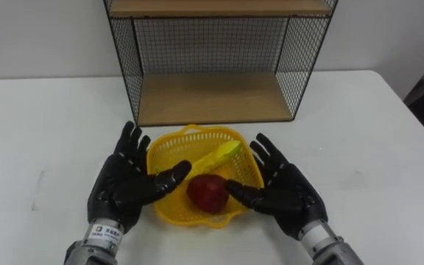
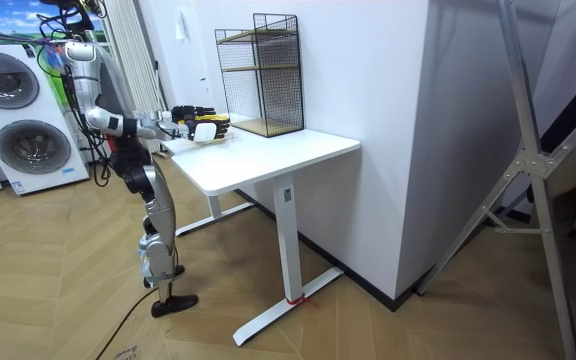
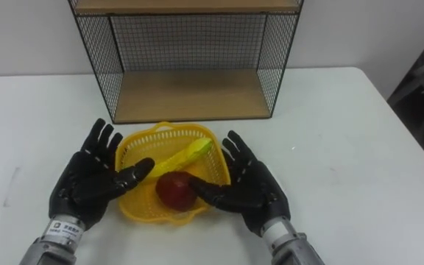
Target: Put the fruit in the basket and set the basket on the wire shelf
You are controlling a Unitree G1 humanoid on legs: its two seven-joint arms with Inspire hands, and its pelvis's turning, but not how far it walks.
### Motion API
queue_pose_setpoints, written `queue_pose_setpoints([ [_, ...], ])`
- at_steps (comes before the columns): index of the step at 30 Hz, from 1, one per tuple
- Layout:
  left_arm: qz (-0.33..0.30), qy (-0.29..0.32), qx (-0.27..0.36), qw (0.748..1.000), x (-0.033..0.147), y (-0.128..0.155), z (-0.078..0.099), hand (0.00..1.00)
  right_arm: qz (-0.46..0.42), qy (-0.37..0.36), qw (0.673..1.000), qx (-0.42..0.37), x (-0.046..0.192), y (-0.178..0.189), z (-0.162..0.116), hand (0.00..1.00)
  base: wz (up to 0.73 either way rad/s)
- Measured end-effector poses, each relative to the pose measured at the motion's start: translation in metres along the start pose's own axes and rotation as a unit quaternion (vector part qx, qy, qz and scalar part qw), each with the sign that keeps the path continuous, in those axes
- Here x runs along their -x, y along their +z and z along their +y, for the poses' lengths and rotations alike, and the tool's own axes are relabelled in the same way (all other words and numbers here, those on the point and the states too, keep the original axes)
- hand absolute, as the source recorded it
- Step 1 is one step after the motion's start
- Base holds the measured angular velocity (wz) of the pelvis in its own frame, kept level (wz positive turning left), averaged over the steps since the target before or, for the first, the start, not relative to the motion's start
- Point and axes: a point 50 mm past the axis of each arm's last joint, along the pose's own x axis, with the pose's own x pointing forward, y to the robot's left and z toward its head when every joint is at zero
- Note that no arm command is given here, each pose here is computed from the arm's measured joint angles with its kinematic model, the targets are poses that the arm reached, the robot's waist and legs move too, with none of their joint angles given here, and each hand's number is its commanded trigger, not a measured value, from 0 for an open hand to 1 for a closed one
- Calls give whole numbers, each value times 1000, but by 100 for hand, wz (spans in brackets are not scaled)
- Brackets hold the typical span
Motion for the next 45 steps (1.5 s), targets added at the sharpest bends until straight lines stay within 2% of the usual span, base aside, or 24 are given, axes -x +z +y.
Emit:
queue_pose_setpoints([
  [15, 22, -44, 4, 999, 1, -9, -12, 0, -6, 13, 1000, -13, -1, 2, 1, 0, 0],
  [20, 30, -43, 5, 999, 2, -13, -12, 0, -10, 15, 1000, -16, -3, 4, 1, 0, -5],
  [27, 29, -36, 7, 999, 1, -14, -13, 0, -25, 20, 999, 1, -18, 14, 11, 0, -5],
  [33, 15, -6, 12, 1000, -1, -13, -14, 0, -49, 24, 998, 4, -25, 20, 22, 0, 0],
  [36, -2, 8, 13, 1000, -5, -7, -19, 0, -70, 28, 997, 4, -31, 26, 30, 0, 0],
  [40, -40, 5, 13, 999, -20, 4, -30, 0, -98, 31, 995, -1, -37, 33, 37, 0, 0],
  [45, -54, 9, 19, 998, -25, 7, -38, 0, -119, 19, 993, -7, -38, 37, 41, 0, 0],
])
